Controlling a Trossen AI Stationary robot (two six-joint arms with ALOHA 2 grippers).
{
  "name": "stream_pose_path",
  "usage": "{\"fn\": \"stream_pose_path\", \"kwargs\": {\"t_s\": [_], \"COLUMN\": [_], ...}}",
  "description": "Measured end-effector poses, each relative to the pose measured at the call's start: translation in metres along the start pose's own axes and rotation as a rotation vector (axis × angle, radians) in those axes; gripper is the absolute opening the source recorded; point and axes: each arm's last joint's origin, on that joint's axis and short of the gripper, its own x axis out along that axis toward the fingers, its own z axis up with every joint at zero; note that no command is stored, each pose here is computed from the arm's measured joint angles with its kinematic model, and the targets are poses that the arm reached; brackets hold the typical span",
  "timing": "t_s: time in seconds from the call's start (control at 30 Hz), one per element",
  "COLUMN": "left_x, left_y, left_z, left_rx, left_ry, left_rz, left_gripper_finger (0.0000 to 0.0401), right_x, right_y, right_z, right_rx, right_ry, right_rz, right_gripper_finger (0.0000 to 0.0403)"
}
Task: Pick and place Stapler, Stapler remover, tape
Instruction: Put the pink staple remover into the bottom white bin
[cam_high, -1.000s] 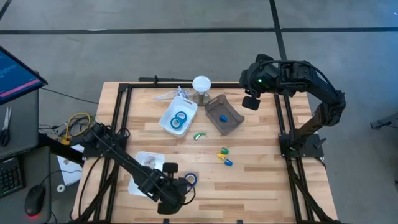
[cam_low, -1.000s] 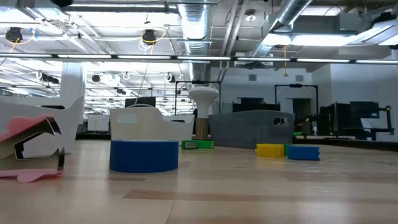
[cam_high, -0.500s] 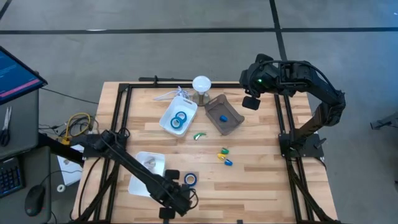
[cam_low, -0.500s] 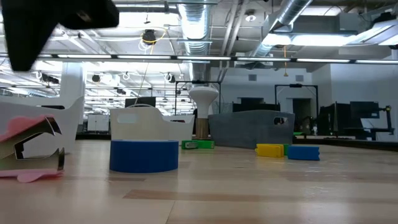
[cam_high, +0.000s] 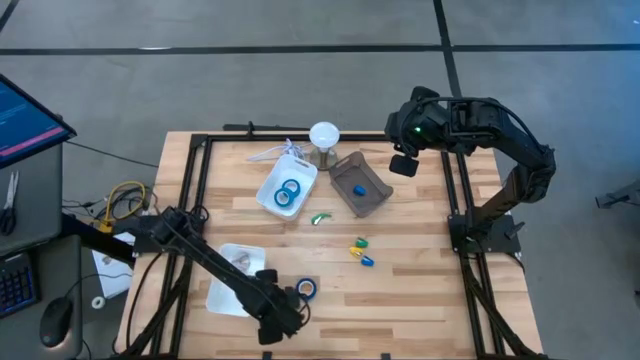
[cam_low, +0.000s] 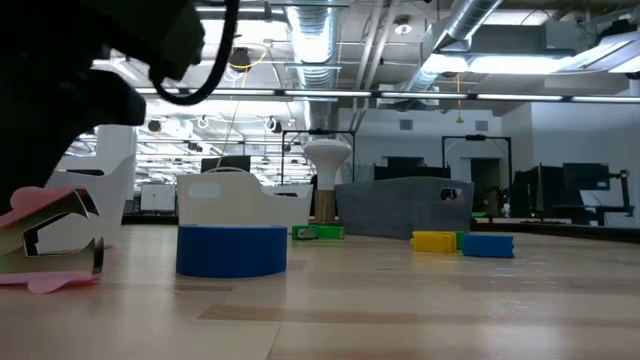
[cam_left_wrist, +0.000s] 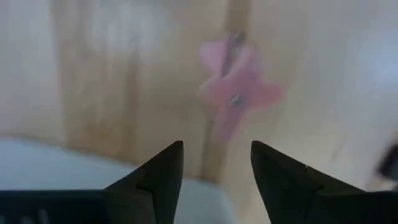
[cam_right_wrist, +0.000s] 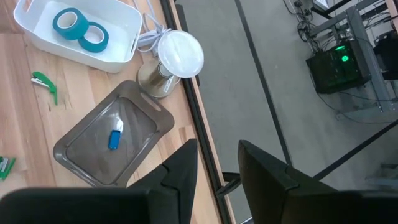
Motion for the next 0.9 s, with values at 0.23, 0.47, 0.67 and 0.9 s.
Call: {"fn": "stream_pose_path", "kwargs": {"t_s": [0.23, 0.47, 0.67, 0.9], "left_x": [-0.009, 0.003, 0.009, 0.018], "left_y": [-0.001, 0.002, 0.005, 0.008], "left_z": [0.003, 0.001, 0.001, -0.002], "left_rx": [0.001, -0.004, -0.013, -0.038], "left_ry": [-0.130, -0.148, -0.155, -0.139], "left_rz": [-0.055, -0.061, -0.067, -0.069], "left_gripper_finger": [0.0156, 0.0145, 0.0143, 0.0097], "right_x": [0.000, 0.000, 0.000, 0.000], "right_y": [0.000, 0.000, 0.000, 0.000], "right_z": [0.000, 0.000, 0.000, 0.000], "right_rx": [-0.015, -0.015, -0.015, -0.017], "right_ry": [0.000, 0.000, -0.001, 0.000], "right_rz": [0.000, 0.000, 0.000, 0.000], "right_gripper_finger": [0.0108, 0.0108, 0.0108, 0.0108]}}
